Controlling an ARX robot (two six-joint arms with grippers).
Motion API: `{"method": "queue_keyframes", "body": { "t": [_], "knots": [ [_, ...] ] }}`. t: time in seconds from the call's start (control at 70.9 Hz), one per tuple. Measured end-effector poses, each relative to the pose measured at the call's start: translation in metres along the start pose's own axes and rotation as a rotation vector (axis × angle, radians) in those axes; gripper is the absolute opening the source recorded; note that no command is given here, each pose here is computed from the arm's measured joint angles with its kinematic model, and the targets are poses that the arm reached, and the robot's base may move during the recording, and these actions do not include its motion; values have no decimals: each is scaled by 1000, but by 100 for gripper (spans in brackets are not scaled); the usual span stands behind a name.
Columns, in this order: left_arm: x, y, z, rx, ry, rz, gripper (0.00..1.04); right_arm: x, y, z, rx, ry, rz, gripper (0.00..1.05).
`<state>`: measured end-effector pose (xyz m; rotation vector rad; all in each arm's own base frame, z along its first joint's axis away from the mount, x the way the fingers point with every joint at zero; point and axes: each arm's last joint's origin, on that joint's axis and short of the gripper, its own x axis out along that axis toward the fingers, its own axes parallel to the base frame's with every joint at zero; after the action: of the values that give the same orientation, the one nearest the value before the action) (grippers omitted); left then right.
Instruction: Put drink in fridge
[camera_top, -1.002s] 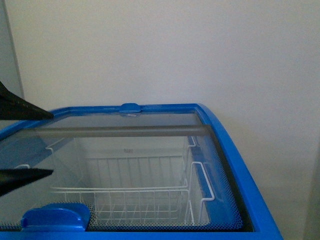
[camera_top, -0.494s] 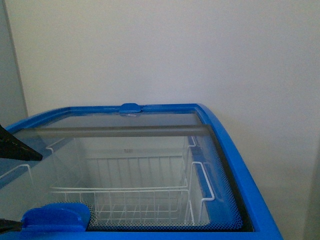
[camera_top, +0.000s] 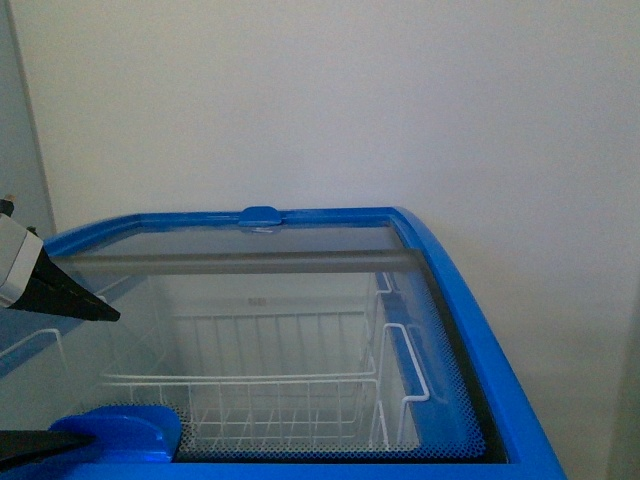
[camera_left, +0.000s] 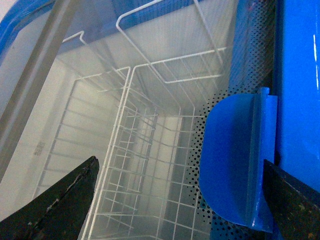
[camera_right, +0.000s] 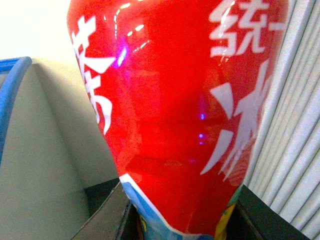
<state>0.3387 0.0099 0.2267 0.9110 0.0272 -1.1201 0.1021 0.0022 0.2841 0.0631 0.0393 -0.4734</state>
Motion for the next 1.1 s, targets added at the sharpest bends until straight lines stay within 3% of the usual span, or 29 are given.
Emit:
{"method": "queue_keyframes", "body": {
  "t": [0.353, 0.649, 0.762, 0.945, 1.1],
  "knots": [
    [33, 40, -5, 17, 27, 149, 97, 0, 0, 0, 0, 0, -2, 35],
    [63, 87, 5, 61, 98, 395, 97, 0, 0, 0, 0, 0, -2, 35],
    [70, 104, 12, 56, 100, 563, 97, 0, 0, 0, 0, 0, 0, 35],
    [61, 135, 29, -86, 66, 910, 97, 0, 0, 0, 0, 0, -3, 35],
    [56, 134, 34, -295, 4, 929, 97, 0, 0, 0, 0, 0, 0, 35]
  ]
}}
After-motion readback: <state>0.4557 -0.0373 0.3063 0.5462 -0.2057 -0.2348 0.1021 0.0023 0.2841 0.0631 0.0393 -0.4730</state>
